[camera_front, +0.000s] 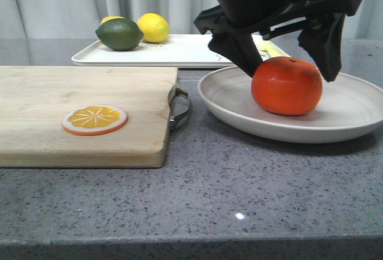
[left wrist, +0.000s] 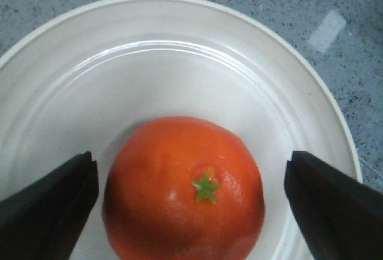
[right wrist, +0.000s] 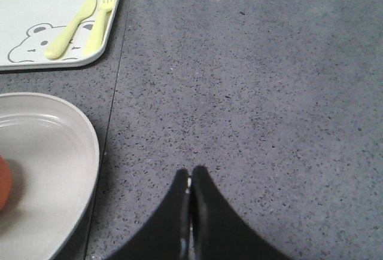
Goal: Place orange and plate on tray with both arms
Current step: 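Lift the orange with the left gripper and carry it onto the plate, then open the left gripper and withdraw it upward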
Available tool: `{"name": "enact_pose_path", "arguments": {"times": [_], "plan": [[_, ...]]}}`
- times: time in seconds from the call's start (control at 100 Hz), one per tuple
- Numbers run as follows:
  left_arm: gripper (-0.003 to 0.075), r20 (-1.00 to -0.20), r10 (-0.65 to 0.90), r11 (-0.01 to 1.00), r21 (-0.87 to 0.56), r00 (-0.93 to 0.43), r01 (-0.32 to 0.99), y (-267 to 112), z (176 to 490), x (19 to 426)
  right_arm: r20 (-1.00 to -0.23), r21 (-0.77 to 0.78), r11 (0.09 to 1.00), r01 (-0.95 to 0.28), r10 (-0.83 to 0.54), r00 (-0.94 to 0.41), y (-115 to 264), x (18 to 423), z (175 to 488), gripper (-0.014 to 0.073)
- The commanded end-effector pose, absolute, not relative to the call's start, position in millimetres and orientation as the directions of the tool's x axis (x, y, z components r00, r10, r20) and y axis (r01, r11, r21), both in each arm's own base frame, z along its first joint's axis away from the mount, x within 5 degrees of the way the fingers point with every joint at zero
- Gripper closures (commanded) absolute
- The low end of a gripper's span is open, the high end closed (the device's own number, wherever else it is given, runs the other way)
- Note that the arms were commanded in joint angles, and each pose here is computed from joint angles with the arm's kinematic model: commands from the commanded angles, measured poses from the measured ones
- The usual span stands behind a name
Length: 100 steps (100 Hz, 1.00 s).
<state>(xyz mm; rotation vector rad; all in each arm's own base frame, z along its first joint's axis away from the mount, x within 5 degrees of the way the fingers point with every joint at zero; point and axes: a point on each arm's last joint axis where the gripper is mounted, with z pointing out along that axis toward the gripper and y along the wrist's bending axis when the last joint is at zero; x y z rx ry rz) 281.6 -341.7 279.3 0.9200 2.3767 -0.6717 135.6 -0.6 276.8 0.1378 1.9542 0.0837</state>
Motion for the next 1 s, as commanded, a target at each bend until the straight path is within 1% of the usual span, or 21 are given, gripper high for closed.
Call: {"name": "enact_pose_path", "arguments": {"times": [0.0,0.11,0.22,0.29,0.36,0.42,0.43,0.48,0.55,0.62,0.85,0.99], "plan": [[0.0098,-0.691,0.389,0.626,-0.286,-0.609,0.725,-341.0,317.5,274.6,-0.950,0.126,0.991,0.041,0.132,-0.282,-0.2,140.0,294.1,0.0654],[0.0099,-0.693,0.389,0.624,-0.286,-0.607,0.727,-339.4,321.7,273.0,-0.950,0.126,0.991,0.041,0.132,-0.282,-0.2,140.0,294.1,0.0654],[0.0111,-0.717,0.371,0.630,-0.273,-0.591,0.727,-329.3,335.6,274.2,-0.949,0.126,0.991,0.041,0.132,-0.285,-0.2,140.0,293.8,0.0654],[0.0152,-0.735,0.348,0.637,-0.270,-0.583,0.722,-320.3,347.0,275.7,-0.948,0.125,0.991,0.042,0.132,-0.289,-0.2,139.9,293.5,0.0654],[0.0215,-0.755,0.319,0.646,-0.269,-0.573,0.714,-309.3,360.1,277.3,-0.948,0.125,0.991,0.042,0.132,-0.290,-0.3,139.8,293.4,0.0654],[0.0287,-0.769,0.294,0.657,-0.268,-0.567,0.704,-298.6,369.9,279.1,-0.948,0.125,0.991,0.042,0.132,-0.290,-0.3,139.8,293.4,0.0654],[0.0287,-0.771,0.291,0.658,-0.268,-0.566,0.703,-297.4,371.2,279.2,-0.948,0.125,0.991,0.042,0.132,-0.290,-0.3,139.8,293.4,0.0654],[0.0342,-0.778,0.274,0.669,-0.268,-0.565,0.693,-287.7,376.9,280.4,-0.948,0.125,0.991,0.042,0.132,-0.290,-0.3,139.8,293.4,0.0654],[0.0396,-0.784,0.252,0.687,-0.267,-0.567,0.675,-272.9,382.9,281.0,-0.948,0.125,0.991,0.042,0.132,-0.288,-0.3,139.9,293.6,0.0654],[0.0427,-0.786,0.234,0.706,-0.267,-0.572,0.656,-257.5,386.0,279.9,-0.950,0.125,0.991,0.041,0.132,-0.283,-0.2,140.0,294.0,0.0654],[0.0487,-0.809,0.158,0.761,-0.266,-0.566,0.592,-208.5,388.3,263.7,-0.944,0.124,0.991,0.044,0.132,-0.302,-0.3,139.5,292.8,0.0654],[0.0562,-0.829,0.118,0.784,-0.260,-0.547,0.563,-182.6,384.9,245.9,-0.939,0.124,0.991,0.047,0.132,-0.317,-0.4,139.5,297.9,0.0654]]}}
